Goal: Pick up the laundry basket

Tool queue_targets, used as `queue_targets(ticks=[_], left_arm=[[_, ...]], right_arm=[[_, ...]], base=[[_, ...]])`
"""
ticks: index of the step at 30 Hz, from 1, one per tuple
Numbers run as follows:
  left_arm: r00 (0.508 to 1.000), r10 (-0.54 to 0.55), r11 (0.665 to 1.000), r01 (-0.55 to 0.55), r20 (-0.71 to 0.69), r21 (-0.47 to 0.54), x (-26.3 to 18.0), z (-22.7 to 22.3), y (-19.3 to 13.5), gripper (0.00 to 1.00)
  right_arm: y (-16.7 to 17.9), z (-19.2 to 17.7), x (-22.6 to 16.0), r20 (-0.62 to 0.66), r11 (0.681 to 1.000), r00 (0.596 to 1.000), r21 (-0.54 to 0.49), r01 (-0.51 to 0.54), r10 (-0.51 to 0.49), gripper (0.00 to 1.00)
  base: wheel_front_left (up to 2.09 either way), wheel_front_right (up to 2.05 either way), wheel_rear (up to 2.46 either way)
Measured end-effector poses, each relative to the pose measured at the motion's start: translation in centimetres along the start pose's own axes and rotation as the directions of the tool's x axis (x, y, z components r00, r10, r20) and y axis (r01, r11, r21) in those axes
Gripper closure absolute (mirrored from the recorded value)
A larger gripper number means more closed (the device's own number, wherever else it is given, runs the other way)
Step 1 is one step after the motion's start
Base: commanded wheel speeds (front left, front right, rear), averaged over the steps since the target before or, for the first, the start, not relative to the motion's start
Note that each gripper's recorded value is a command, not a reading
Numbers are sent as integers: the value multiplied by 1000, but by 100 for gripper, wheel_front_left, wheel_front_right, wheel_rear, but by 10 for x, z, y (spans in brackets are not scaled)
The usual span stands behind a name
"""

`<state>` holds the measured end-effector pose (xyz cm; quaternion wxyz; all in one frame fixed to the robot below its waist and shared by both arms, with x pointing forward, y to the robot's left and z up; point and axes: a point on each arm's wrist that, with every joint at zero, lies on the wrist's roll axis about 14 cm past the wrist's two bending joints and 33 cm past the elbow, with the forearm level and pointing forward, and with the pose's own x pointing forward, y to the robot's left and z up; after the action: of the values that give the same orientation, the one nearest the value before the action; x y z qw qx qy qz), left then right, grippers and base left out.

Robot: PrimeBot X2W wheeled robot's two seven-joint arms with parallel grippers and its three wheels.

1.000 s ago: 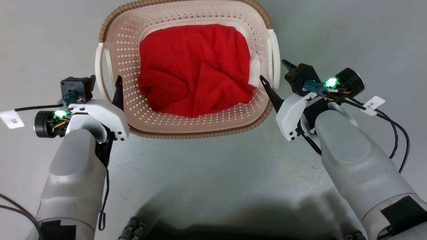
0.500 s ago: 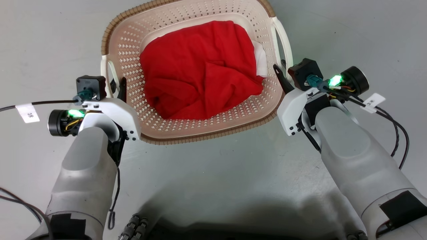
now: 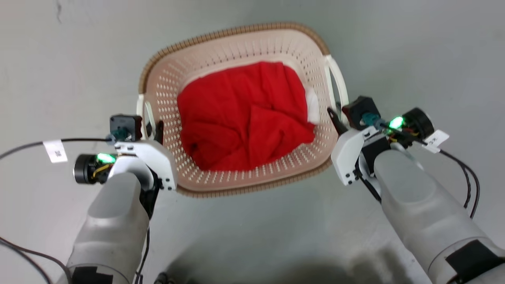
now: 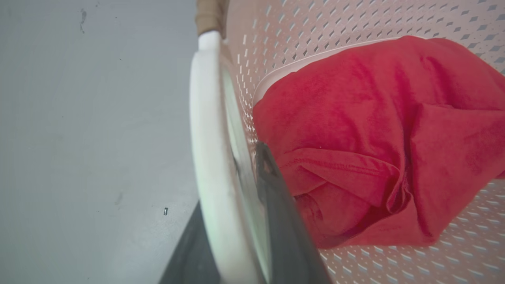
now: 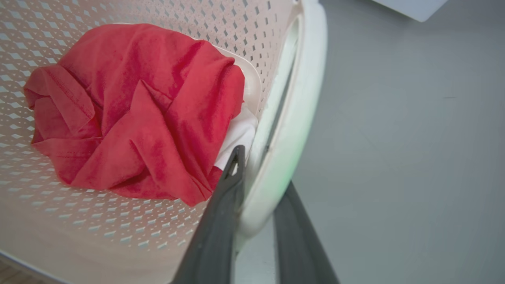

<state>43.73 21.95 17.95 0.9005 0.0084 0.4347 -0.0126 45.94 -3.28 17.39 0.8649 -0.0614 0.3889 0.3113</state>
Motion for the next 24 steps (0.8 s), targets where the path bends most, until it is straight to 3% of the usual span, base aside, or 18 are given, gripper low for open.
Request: queue_targets(ticks=[24], left_arm=[[993,-111,993,110,25,39,-95,37,-44,100]], right_arm=[[17,21,-128,-51,993,992,13,117,-116,100]], base=[[0,0,0]])
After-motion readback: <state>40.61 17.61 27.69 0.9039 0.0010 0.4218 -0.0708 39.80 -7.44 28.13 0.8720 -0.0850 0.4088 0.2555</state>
